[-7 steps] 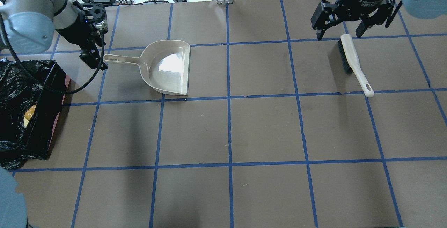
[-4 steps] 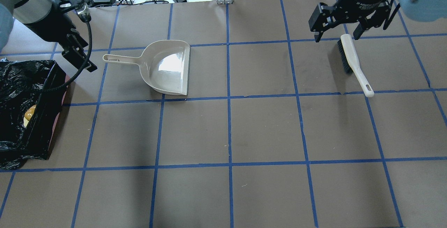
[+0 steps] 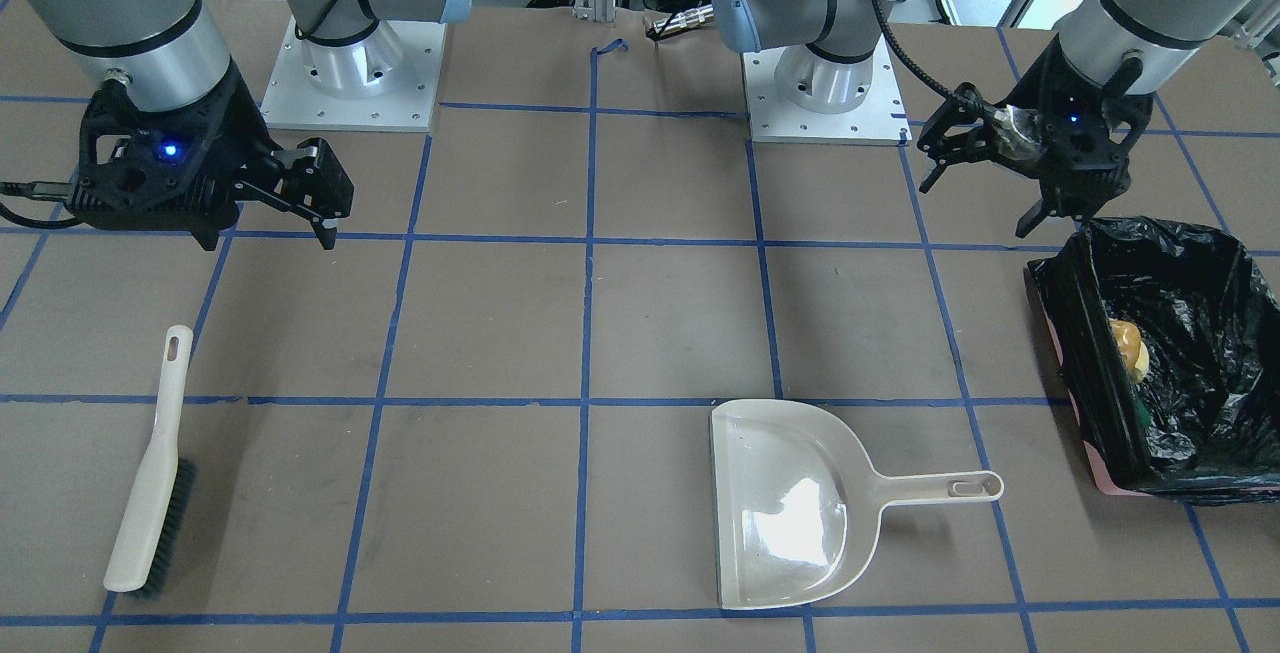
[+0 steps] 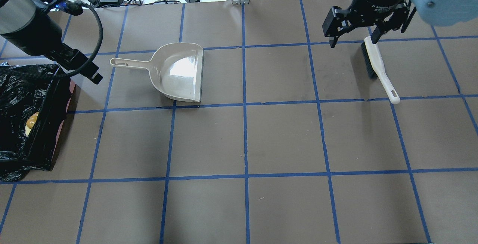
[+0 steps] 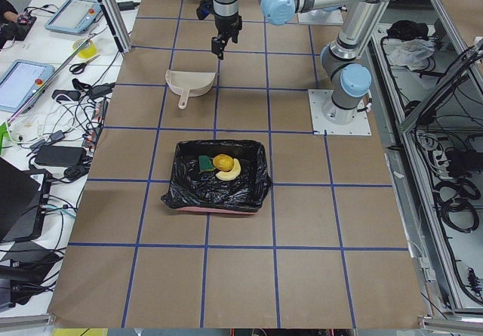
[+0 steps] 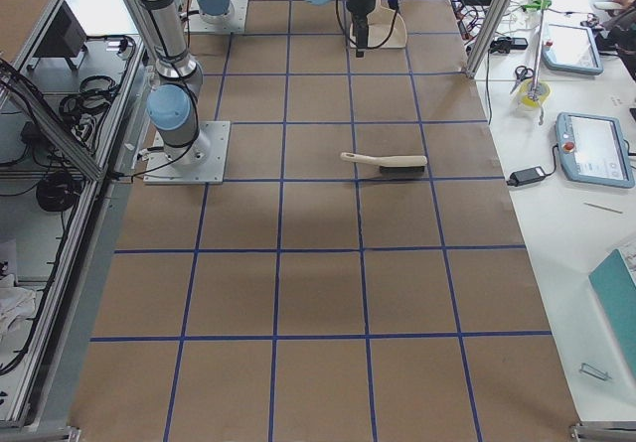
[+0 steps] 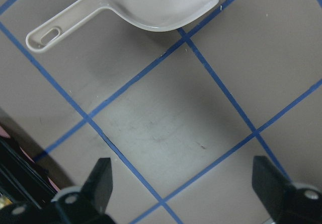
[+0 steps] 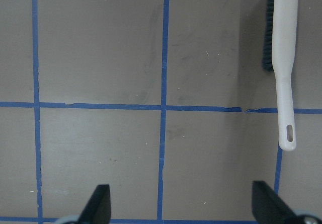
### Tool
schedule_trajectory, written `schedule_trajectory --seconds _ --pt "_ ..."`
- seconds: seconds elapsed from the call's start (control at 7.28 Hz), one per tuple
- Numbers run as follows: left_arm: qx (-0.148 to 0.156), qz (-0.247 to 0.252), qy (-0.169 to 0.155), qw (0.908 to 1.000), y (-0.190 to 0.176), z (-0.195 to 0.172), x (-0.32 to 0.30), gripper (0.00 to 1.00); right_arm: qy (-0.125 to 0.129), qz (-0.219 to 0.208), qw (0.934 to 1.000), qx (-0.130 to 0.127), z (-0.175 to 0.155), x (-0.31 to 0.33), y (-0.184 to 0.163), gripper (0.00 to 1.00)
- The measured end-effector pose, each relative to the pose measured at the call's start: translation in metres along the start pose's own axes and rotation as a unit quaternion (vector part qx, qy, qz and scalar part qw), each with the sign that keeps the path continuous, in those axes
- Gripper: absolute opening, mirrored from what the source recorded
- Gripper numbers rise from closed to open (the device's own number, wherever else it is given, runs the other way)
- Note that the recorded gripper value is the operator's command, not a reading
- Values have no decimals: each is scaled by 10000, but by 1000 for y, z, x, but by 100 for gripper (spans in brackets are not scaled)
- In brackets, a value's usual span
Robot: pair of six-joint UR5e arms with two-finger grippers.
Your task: Sweep and dump trash into bin
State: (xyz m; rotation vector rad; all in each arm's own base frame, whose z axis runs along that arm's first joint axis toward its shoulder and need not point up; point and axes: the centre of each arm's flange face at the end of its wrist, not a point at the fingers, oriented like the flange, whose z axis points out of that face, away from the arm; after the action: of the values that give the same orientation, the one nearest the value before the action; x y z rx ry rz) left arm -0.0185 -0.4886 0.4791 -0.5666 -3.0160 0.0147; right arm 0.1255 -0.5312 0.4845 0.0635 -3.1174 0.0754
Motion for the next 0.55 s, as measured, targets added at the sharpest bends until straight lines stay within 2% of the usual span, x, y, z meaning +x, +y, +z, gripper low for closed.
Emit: schedule_trajectory --seconds 0.14,0.27,0.41,0.55 --pt "-24 -850 -69 9964 0 -4 12 100 11 -1 10000 12 -1 0 1 100" --pt "-65 -1404 -236 9898 -6 -5 34 100 15 -1 10000 9 -1 0 2 100" --pt "-73 -1730 -477 9837 -16 -6 61 100 18 -2 10000 -7 0 0 3 100" --pt "-25 -1843 -593 9811 -26 -9 81 100 20 -1 10000 -35 3 0 7 100"
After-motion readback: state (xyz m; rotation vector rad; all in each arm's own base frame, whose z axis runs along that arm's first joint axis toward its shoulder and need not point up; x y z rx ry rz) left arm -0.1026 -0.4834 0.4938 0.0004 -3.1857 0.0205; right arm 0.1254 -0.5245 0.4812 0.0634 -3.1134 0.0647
